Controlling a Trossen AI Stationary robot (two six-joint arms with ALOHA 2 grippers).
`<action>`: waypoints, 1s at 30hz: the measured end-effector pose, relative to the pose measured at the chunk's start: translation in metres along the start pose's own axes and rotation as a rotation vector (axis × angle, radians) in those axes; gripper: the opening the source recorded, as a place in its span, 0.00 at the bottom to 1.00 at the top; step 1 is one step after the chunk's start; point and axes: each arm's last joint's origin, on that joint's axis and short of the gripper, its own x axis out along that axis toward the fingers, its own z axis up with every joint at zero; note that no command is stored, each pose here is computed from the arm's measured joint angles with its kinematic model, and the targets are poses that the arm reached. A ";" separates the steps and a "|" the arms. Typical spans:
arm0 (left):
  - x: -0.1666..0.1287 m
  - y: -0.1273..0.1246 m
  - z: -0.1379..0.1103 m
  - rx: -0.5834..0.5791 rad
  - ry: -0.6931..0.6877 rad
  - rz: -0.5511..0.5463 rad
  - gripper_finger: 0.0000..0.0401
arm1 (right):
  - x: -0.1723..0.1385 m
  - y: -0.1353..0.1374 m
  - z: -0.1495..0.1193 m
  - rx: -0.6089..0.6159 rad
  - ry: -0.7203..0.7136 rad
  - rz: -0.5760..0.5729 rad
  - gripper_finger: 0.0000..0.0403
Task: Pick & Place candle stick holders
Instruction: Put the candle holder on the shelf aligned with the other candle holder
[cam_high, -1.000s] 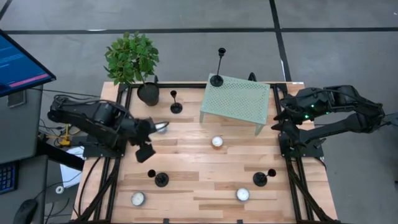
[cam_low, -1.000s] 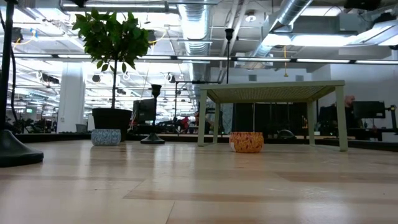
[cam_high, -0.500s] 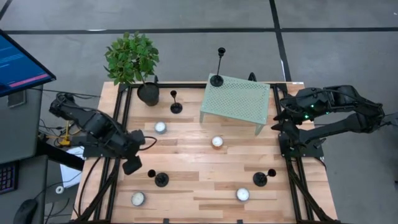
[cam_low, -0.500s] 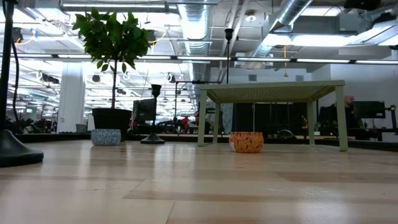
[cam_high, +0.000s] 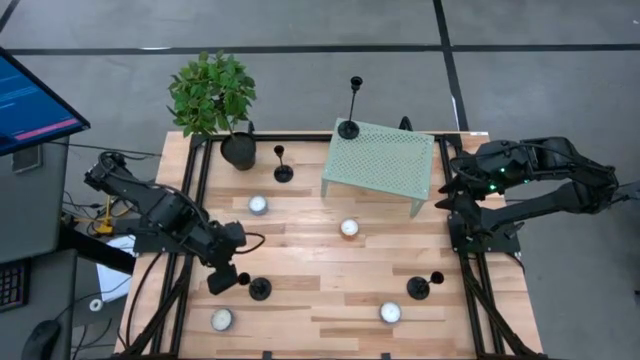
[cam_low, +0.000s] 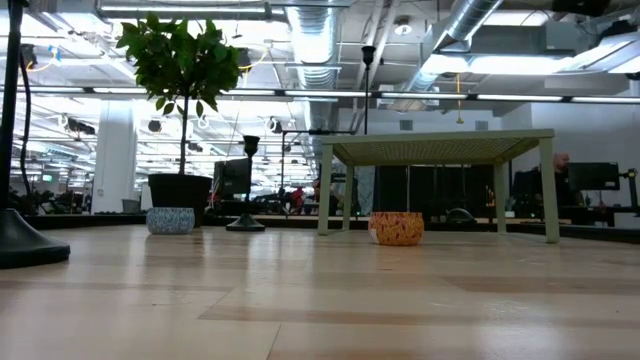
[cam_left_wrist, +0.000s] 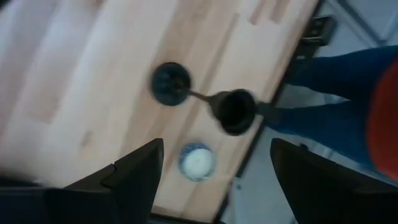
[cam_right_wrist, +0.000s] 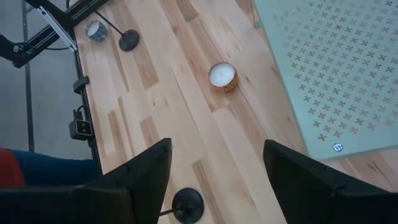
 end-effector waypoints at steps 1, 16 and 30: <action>0.000 -0.001 0.000 -0.006 0.006 -0.018 0.74 | 0.000 0.000 0.000 0.000 0.000 0.000 0.61; -0.029 -0.008 0.018 -0.101 -0.108 -0.130 0.74 | 0.000 0.000 0.000 -0.023 -0.002 0.001 0.61; -0.022 -0.004 0.043 -0.068 -0.148 -0.078 0.74 | 0.000 0.000 0.000 -0.045 -0.002 0.001 0.61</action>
